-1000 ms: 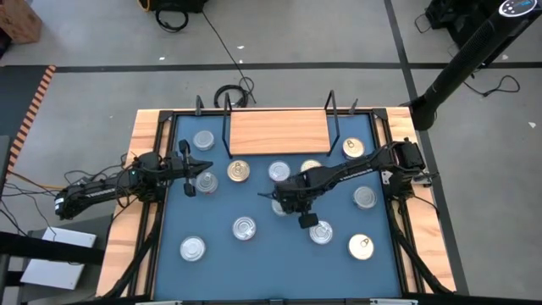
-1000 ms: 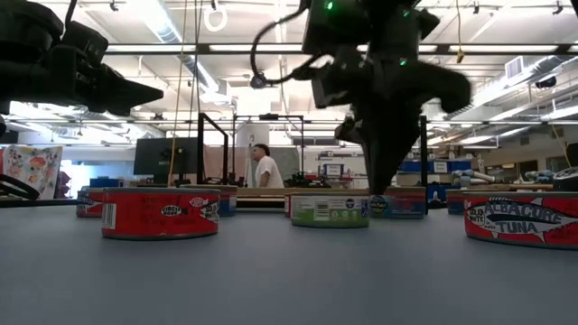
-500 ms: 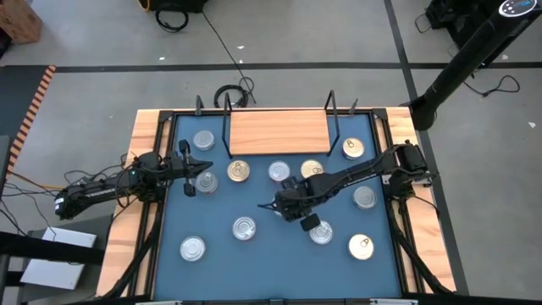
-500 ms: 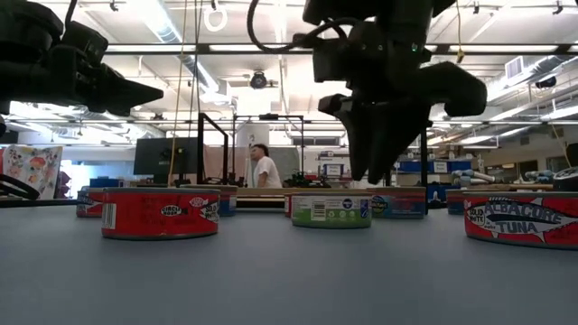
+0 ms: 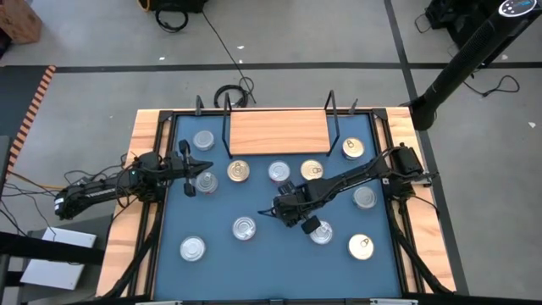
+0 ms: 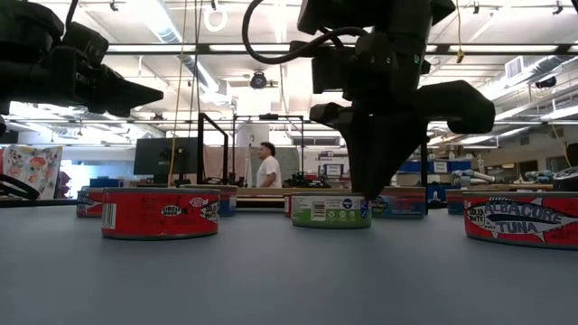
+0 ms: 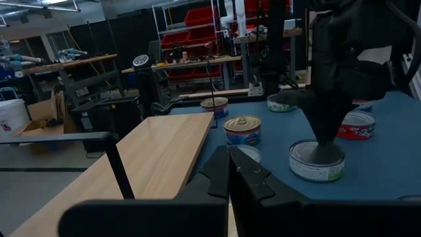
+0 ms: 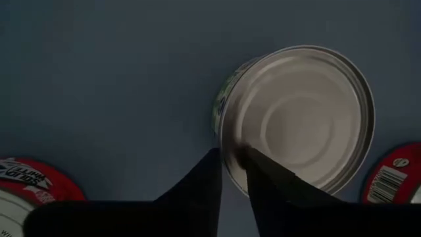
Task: Stack canned seafood by type on shelf
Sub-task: Put the green tuna can on the shelf
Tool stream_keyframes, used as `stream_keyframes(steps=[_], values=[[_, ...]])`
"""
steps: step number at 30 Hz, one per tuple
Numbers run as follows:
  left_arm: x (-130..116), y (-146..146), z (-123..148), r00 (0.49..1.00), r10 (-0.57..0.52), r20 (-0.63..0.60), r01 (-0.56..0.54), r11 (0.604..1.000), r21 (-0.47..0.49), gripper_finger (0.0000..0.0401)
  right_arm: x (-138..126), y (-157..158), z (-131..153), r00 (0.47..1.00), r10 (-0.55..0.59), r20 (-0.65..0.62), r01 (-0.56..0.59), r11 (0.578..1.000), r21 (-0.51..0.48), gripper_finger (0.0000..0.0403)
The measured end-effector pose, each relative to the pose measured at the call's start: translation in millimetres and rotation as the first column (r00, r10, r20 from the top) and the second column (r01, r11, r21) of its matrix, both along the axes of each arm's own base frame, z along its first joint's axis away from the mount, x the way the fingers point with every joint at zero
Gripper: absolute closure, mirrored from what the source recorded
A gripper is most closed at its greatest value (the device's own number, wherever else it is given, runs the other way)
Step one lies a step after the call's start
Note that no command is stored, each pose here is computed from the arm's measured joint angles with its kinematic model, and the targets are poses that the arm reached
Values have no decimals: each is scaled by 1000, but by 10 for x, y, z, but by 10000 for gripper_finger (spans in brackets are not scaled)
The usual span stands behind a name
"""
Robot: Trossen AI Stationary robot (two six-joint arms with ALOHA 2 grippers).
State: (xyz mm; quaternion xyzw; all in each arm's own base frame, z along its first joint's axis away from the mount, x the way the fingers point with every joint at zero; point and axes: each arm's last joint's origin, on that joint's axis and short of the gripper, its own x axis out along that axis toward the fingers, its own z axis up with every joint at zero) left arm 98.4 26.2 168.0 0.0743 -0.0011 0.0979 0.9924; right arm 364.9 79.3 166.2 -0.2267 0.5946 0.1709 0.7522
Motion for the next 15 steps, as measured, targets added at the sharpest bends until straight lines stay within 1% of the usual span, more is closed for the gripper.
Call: stream_keyframes(steps=[9, 12, 15], values=[[1, 0, -2, 1000, 0, -2, 0, 1000, -1, 396, 7, 18, -2, 1000, 6, 2, -6, 999, 37, 391], [1, 0, -2, 1000, 0, -2, 0, 1000, -1, 396, 3, 19, 13, 1000, -16, 4, 16, 999, 44, 398], [1, 0, -1, 1000, 0, -1, 0, 1000, -1, 396, 14, -7, 41, 998, -61, -8, 61, 994, 90, 398]])
